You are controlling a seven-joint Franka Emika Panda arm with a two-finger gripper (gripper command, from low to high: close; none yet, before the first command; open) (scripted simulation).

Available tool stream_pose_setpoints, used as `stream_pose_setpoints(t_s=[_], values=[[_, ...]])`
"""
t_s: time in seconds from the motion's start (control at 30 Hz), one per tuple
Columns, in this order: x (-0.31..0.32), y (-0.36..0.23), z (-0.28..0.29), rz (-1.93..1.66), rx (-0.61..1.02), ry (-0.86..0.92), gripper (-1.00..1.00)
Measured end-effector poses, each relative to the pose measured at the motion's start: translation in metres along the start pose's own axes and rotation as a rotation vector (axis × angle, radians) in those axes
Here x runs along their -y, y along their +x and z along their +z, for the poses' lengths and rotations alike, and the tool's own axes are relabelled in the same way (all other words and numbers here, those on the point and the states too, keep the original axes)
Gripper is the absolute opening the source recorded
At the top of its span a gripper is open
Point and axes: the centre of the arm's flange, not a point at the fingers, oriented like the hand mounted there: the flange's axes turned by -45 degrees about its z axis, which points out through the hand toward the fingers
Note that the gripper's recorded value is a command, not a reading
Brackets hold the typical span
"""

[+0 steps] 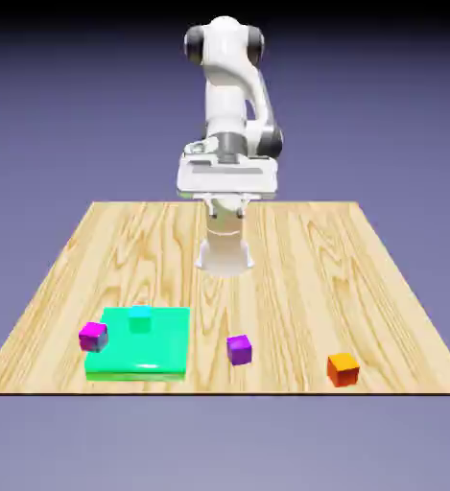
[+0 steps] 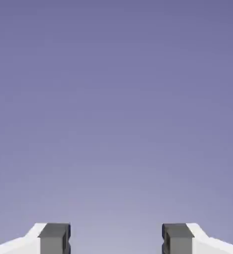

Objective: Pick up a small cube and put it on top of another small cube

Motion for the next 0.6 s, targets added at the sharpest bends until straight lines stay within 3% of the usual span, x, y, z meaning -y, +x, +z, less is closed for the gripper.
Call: stream_pose_setpoints(t_s=[0.6], values=[[0.036,-0.087,0.203,-0.186,0.803,0.082,0.00]])
